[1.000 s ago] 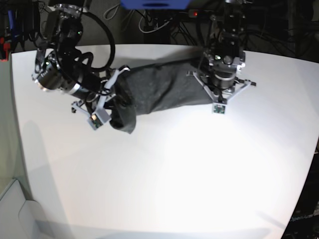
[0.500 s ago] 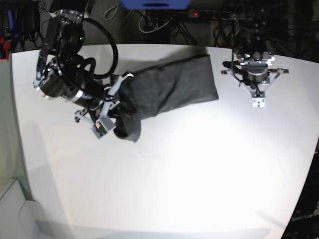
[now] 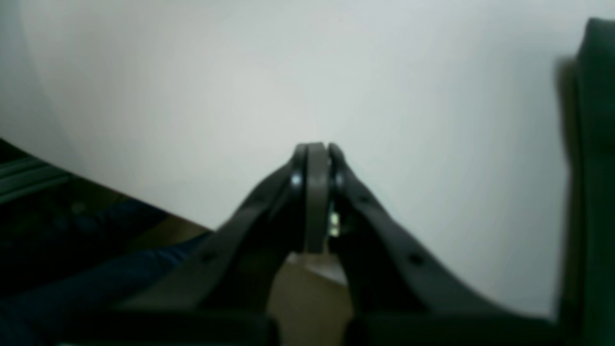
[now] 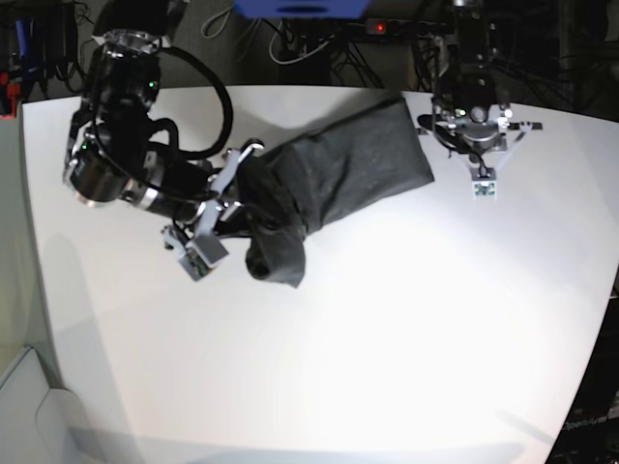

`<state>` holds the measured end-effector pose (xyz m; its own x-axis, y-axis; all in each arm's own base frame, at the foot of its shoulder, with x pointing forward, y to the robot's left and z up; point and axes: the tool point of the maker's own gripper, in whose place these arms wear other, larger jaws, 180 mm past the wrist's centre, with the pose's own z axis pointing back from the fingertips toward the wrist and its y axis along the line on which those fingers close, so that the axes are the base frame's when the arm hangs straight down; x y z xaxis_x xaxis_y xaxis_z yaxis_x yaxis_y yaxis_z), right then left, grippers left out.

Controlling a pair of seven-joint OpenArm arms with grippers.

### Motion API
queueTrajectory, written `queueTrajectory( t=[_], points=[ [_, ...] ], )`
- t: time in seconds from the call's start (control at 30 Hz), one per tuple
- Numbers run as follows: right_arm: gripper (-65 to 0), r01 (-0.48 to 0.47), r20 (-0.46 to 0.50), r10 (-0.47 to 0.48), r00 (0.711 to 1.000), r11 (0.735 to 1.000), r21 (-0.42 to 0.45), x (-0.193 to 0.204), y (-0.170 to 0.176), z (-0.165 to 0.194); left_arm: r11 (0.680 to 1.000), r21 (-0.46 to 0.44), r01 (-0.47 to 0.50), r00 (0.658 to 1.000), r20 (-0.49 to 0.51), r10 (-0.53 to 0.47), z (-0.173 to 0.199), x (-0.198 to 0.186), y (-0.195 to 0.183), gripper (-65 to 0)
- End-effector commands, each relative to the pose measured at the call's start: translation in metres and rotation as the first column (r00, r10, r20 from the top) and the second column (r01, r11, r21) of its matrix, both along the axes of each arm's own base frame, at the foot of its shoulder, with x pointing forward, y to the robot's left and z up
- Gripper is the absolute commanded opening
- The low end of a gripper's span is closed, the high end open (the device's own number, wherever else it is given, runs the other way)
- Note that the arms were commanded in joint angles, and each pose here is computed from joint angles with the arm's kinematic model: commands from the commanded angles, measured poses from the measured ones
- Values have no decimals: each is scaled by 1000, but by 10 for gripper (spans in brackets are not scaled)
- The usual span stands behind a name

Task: Layout the t-shirt on the table in an organized manner, then fold the t-shirt properly
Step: 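Carry the folded end over the strip with the right gripper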

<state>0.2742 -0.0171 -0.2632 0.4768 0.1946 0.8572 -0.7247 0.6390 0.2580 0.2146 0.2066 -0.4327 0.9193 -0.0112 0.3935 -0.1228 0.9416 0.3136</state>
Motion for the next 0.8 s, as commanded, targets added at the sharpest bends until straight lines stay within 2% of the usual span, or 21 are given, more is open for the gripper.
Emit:
queueTrajectory(
  t=[0.0, 0.1, 0.3, 0.63, 0.77],
  points=[
    [-650, -17, 55, 14, 998, 998, 58, 3, 7, 19, 998, -61, 29, 1000, -8, -30, -5, 2, -19, -650],
    [-650, -55, 54, 51, 997, 997, 61, -2, 17, 19, 993, -85, 80, 996, -34, -83, -15, 3, -40, -650],
    [-650, -171, 30, 169, 985, 982, 79, -25, 51, 13, 985, -149, 85, 995, -36, -91, -21, 11, -70, -650],
    [-650, -268, 39, 266, 963, 959, 89, -39, 80, 17, 986, -142, 83, 996, -17, -86, -16, 16, -66, -650],
    [-650, -271, -1, 273, 962, 955, 123, -39, 89, 9, 985, -151, 88, 996, -19, -92, -16, 15, -71, -650]
  ],
)
